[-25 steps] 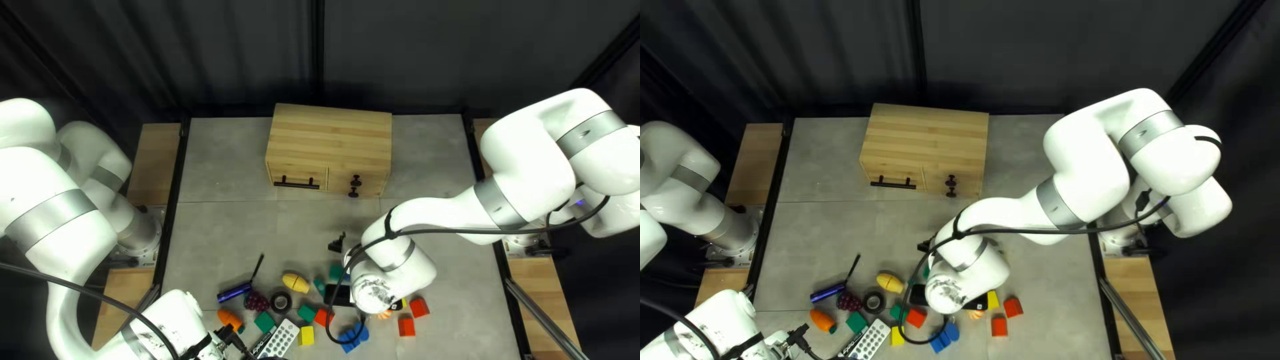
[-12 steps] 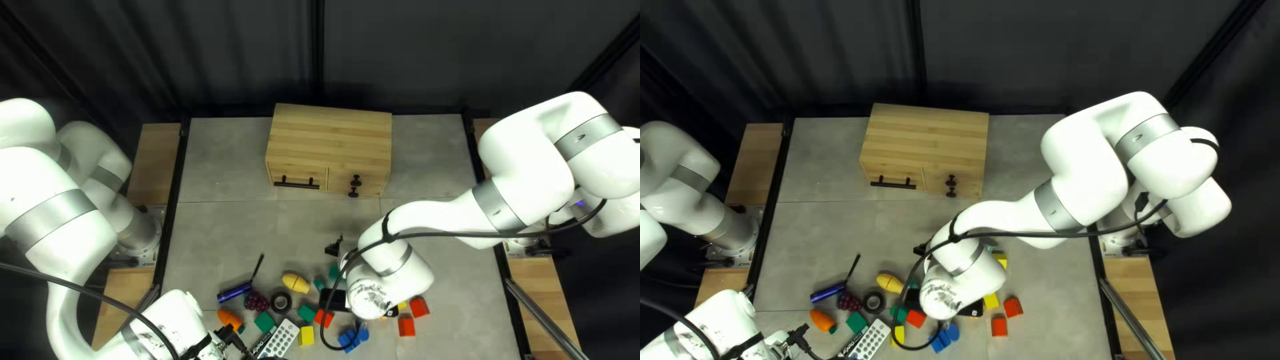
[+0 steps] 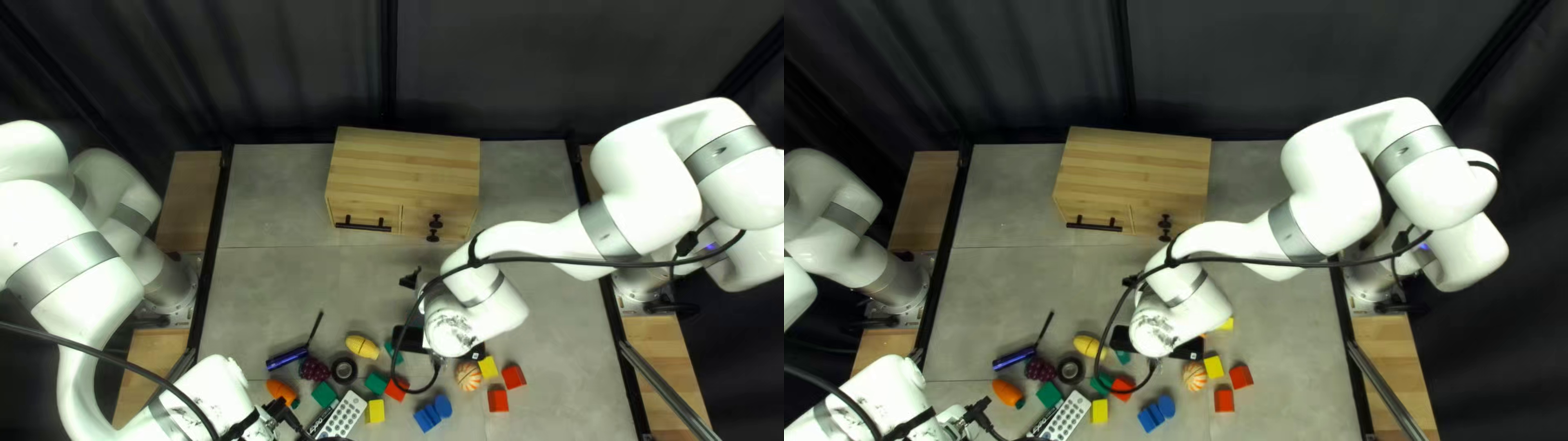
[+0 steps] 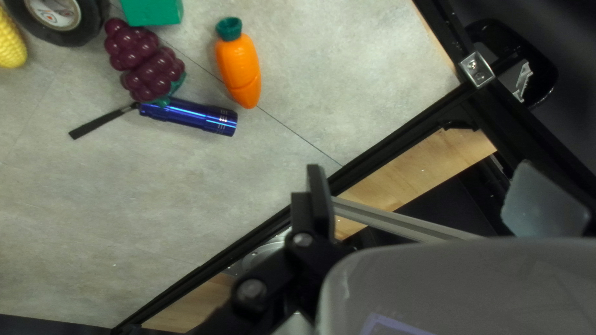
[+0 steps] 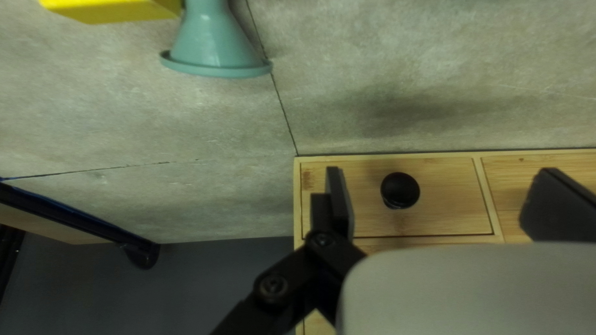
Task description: Open drawers and place objects into drawer and close
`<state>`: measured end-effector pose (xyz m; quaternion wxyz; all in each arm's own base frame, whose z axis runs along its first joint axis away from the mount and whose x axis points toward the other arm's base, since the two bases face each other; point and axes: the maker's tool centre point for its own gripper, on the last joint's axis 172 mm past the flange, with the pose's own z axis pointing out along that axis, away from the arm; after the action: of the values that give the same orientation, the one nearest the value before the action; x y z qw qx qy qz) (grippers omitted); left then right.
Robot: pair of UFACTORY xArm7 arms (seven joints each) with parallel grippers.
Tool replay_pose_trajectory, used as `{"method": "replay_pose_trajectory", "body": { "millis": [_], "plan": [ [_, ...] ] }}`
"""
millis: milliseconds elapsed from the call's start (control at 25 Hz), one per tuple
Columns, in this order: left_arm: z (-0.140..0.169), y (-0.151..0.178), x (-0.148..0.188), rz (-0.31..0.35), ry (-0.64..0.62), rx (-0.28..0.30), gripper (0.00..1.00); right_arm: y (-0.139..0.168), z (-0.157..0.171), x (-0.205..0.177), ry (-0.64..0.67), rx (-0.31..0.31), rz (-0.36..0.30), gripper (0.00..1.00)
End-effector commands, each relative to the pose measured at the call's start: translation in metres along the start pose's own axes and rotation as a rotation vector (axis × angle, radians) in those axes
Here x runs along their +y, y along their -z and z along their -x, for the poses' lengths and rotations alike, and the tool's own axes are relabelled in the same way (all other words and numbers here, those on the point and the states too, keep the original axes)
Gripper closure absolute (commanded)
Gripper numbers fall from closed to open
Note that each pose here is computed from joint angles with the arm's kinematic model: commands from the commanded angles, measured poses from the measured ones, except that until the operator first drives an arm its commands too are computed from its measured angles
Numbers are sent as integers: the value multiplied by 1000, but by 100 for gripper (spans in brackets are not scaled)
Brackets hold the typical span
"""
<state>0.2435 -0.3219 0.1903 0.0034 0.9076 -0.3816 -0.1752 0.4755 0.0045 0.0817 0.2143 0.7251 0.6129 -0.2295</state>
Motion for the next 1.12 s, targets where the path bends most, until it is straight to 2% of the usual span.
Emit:
{"method": "replay_pose_trajectory", "body": {
  "millis": [40, 360, 800, 1120],
  "plan": [
    [0, 0, 0, 0, 0, 0, 0, -9, 5, 0, 0, 1, -2, 0],
    [0, 0, 0, 0, 0, 0, 0, -32, 23, 11, 38, -12, -1, 0],
    [0, 0, 0, 0, 0, 0, 0, -60, 34, 18, 59, 7, -10, 0],
    [0, 0, 0, 0, 0, 0, 0, -68, 40, 19, 51, 8, -16, 0]
  ]
}}
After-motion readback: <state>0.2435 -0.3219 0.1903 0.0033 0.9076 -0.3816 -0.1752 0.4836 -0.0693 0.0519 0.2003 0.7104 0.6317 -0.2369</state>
